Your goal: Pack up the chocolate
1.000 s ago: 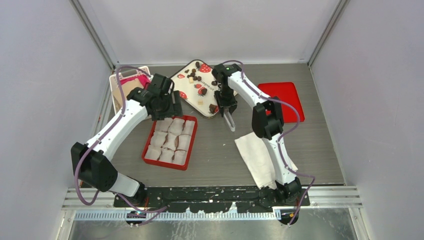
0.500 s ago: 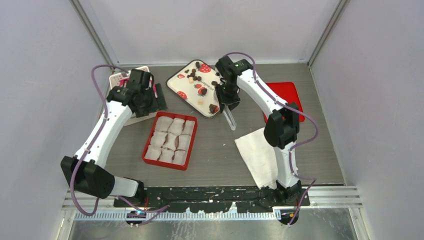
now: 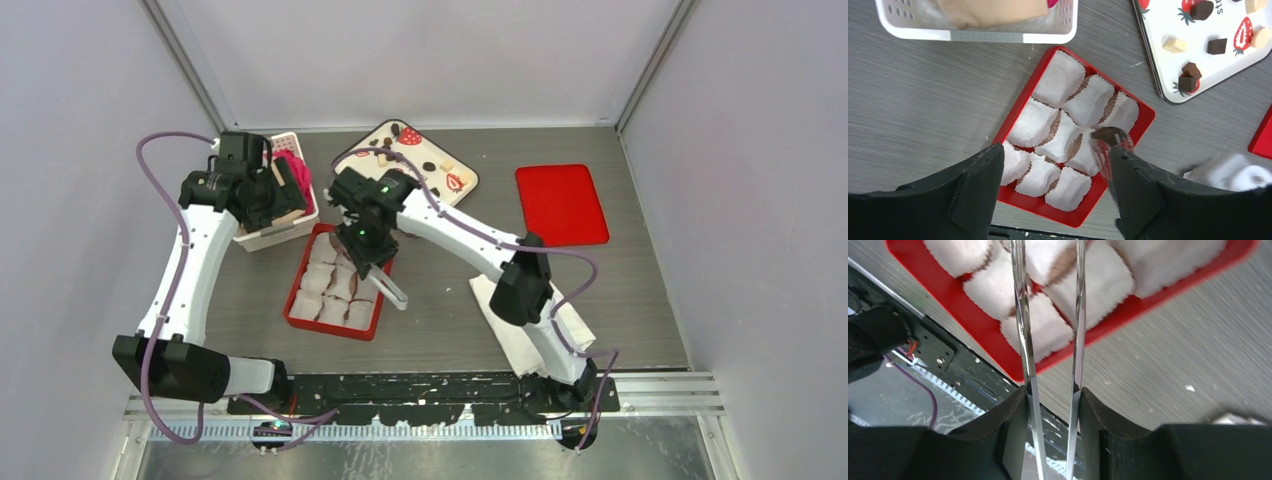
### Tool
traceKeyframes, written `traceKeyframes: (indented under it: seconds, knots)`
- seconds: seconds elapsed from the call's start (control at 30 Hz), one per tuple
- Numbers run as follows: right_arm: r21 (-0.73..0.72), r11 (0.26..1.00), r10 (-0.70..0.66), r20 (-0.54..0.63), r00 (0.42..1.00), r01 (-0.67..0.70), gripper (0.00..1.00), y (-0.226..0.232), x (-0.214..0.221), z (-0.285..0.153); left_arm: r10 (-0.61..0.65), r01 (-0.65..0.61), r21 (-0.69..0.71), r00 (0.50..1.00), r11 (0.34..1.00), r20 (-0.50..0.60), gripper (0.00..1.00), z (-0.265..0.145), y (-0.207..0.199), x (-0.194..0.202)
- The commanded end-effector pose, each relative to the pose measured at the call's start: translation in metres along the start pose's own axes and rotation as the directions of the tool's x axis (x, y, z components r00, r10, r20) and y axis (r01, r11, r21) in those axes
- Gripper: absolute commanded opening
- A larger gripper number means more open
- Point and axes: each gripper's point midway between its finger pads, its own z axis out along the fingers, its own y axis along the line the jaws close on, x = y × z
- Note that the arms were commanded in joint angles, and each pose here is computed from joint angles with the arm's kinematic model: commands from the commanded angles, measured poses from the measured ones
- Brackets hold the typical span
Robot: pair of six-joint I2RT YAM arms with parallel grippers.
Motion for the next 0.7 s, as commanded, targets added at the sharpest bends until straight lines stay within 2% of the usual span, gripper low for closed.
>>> traceKeyframes:
  seconds: [0.0,0.2,0.67]
  knots:
    - [-0.033,0.999,0.013,0.096,0.995,-0.010,0.01,0.026,-0.031,0.006,-0.055,0.056,-0.003,0.997,0.998,0.060,0.78,-0.020,0.008,-0.010]
    - [0.006,0.998,0.061,0.151,0.987,-0.062,0.01,0.025,-0.056,0.032,-0.077,0.077,0.003,0.995,0.997,0.071,0.78,-0.024,0.012,-0.007]
    - [0.036,0.999,0.010,0.144,0.989,-0.015,0.03,0.026,-0.064,0.072,-0.072,0.072,0.014,0.995,0.997,0.063,0.78,-0.024,0.012,-0.002]
